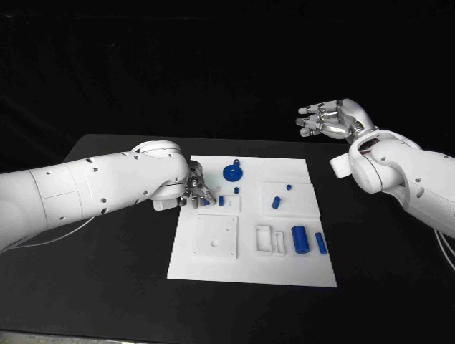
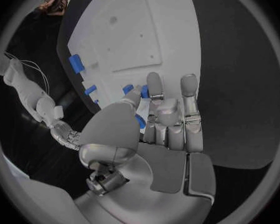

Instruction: Assemble the parts on the task board

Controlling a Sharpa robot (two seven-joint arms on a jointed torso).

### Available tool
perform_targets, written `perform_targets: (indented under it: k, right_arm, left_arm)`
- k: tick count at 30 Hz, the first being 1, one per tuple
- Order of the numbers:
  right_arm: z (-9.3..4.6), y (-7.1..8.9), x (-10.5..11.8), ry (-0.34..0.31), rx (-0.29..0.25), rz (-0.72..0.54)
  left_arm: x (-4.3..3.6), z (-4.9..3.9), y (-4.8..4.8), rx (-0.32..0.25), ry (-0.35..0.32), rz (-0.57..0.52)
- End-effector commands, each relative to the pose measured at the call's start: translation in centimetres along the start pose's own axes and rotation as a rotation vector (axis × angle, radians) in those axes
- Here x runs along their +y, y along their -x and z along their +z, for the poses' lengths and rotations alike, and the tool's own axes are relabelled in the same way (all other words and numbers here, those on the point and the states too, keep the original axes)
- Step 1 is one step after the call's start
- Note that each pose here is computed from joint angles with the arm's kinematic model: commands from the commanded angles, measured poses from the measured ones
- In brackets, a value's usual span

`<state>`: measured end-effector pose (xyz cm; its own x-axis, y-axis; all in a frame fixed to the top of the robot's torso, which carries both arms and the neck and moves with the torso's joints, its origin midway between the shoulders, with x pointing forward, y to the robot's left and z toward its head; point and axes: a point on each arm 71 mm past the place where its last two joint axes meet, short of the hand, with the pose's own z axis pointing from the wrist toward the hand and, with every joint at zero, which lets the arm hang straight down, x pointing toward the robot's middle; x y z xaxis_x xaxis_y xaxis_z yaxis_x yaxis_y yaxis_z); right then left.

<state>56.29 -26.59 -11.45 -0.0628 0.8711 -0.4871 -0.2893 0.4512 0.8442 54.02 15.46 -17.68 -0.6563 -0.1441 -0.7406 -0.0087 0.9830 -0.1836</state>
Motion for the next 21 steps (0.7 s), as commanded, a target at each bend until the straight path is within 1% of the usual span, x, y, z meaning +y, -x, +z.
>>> perform_targets:
  k: [1, 13, 21]
  right_arm:
    - [0.00, -0.16, 0.06, 0.008, 0.013, 0.006]
    - [0.00, -0.17, 0.04, 0.008, 0.013, 0.007]
    - [0.00, -0.20, 0.01, 0.007, 0.014, 0.007]
  left_arm:
    - [0.21, 0.52, -1.68, 0.072, 0.022, 0.032]
    - [0.88, 0.92, -1.09, 0.057, 0.046, 0.019]
    - [1.02, 1.12, -0.85, 0.056, 0.054, 0.018]
